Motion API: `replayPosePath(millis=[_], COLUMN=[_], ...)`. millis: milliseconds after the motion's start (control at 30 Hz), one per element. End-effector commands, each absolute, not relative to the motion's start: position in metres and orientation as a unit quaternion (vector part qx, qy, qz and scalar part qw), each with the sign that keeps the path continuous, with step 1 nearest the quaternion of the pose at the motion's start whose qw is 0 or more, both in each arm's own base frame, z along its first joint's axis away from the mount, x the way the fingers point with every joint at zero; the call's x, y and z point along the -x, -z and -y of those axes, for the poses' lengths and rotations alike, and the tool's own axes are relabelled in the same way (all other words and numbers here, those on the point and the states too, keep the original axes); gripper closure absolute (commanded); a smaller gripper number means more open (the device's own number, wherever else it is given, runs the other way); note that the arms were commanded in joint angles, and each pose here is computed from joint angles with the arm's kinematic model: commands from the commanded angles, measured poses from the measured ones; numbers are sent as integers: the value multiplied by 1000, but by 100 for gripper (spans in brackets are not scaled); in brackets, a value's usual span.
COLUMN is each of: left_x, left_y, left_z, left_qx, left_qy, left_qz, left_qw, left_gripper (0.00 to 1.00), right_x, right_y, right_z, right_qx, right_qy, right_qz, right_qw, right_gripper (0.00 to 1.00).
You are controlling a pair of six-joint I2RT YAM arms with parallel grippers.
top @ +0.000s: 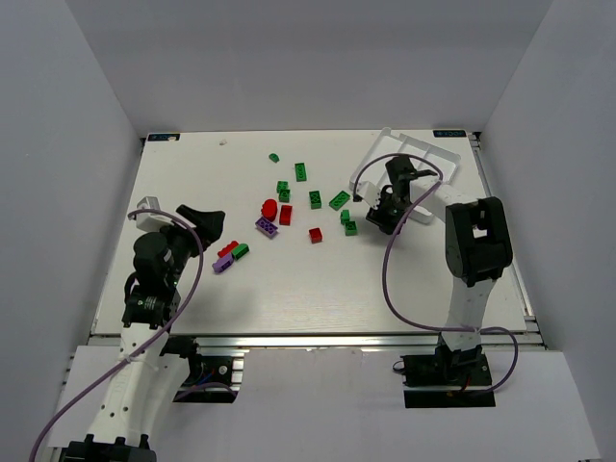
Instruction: Sort the legos into containers by color
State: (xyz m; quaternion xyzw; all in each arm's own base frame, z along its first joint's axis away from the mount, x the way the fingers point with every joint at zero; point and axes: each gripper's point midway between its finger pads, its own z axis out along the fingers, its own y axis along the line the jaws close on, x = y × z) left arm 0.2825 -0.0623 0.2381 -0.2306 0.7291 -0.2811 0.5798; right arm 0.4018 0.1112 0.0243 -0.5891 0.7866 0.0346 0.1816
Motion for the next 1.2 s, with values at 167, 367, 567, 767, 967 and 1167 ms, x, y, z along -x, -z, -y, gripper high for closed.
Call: replayPosePath(millis=[167,367,567,767,967,1167], left_x=[-282,-283,-285,-287,-287,-286], left_y=[-233,-233,-230,-227,-225,-223], left_z=[62,63,65,68,70,69], left_qx=[235,232,233,229,229,233], left_qy=[280,284,291,295,301,299], left_qz=[-730,-729,-728,-731,-731,-732], left_qw=[578,578,575,571,569,567], left_gripper=[2,2,2,2,2,2], right_x=[-397,-379,-398,-449,-483,-500], right_y=[-36,-81,-155,-197,-189,-158], right_z=[-111,-135,-145,-98,-36,-8], right_qx=[597,571,481,328,222,175], right_qy=[-62,-148,-204,-170,-115,-107], right_qz=[-777,-773,-790,-832,-862,-886], right_qw=[190,233,320,415,440,416], right_gripper=[64,99,100,100,100,100])
